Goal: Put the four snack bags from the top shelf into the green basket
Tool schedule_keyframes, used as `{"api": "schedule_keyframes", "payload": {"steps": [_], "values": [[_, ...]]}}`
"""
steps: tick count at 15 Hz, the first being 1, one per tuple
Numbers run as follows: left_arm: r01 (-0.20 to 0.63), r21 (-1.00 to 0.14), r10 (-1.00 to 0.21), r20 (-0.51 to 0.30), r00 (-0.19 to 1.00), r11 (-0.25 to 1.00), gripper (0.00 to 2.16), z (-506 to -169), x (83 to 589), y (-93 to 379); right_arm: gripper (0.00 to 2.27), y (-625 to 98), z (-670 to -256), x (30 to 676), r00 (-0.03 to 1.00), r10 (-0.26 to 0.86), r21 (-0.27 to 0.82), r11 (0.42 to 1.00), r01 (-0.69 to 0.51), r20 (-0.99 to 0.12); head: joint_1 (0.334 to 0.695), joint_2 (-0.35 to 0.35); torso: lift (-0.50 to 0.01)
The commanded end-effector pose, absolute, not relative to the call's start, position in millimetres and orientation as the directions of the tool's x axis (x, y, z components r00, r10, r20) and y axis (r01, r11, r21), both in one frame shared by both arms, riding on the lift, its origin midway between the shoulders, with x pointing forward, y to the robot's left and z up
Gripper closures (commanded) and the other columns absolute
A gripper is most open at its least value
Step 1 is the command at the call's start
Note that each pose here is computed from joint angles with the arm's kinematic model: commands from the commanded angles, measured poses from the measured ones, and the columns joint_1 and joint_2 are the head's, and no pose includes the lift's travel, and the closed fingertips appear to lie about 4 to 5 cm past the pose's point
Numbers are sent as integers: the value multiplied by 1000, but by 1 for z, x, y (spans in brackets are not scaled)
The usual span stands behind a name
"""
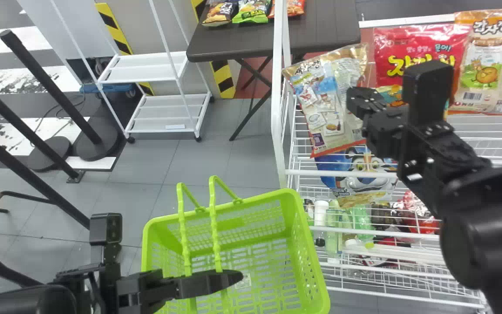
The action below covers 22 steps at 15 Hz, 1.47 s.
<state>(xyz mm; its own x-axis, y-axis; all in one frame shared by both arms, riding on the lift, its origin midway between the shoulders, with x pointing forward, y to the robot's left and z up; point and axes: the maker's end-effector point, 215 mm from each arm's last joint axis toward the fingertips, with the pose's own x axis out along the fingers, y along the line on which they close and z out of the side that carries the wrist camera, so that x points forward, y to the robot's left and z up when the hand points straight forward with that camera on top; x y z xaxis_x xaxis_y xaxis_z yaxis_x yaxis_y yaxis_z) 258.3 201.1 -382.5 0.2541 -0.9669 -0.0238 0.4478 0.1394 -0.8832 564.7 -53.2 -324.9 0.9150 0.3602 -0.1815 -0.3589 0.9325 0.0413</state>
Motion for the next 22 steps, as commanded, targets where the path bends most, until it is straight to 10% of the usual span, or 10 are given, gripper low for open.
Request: {"api": "schedule_keyframes", "payload": {"steps": [1,8,22], "values": [[453,-883,-969,-11,246,125,2145,-379,260,199,2253,-83,-310,524,927,315,60,949,-309,-204,695,206,0],[458,-883,-972,2,234,108,2148,-377,267,192,2253,-94,-317,413,887,329,174,942,-286,-324,695,145,0],[451,-889,-977,12,211,86,2145,-376,263,182,2253,103,-429,334,501,633,342,758,-555,-590,695,350,0]]}}
